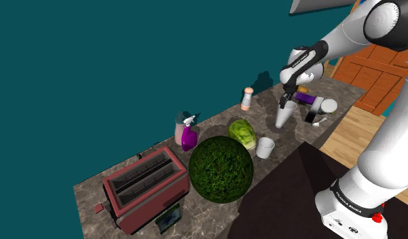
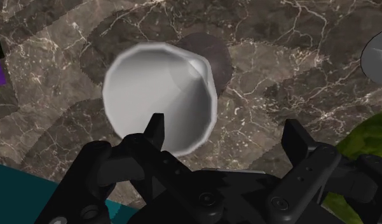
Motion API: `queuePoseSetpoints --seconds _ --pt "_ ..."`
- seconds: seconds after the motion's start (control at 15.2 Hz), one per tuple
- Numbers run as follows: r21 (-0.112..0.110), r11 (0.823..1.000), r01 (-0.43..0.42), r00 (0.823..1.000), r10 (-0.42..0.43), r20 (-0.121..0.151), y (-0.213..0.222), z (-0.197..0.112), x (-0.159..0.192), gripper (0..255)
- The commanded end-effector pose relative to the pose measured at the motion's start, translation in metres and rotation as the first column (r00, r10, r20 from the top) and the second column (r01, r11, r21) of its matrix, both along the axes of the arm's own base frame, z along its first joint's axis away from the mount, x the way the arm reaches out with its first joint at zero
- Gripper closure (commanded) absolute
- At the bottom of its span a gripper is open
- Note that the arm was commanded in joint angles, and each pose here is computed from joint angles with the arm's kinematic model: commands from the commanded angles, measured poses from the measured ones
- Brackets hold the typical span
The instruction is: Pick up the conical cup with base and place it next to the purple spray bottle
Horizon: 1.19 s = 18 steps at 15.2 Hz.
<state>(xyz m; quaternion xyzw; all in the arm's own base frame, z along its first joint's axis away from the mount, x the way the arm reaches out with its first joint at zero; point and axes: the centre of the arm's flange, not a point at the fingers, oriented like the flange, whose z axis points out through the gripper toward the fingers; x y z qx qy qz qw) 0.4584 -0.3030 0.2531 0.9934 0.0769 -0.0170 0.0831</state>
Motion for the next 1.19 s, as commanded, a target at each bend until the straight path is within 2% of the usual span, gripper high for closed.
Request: queuePoseSetpoints --seconds 0.0,0.4,0.92,0.99,1.12 --pt "0.000 1.000 -0.001 1.000 0.001 0.003 -0.008 -0.011 0.003 0" --pt "0.000 1.000 -0.001 1.000 0.001 0.003 -0.014 -0.045 0.003 0" --pt "0.000 1.000 -0.001 1.000 0.001 0.003 -0.014 -0.045 0.003 0" --pt "0.000 1.000 -0.001 1.000 0.001 0.003 -0.014 -0.045 0.003 255" --pt "0.000 1.000 -0.001 1.000 0.001 0.003 -0.014 -0.045 0.003 255"
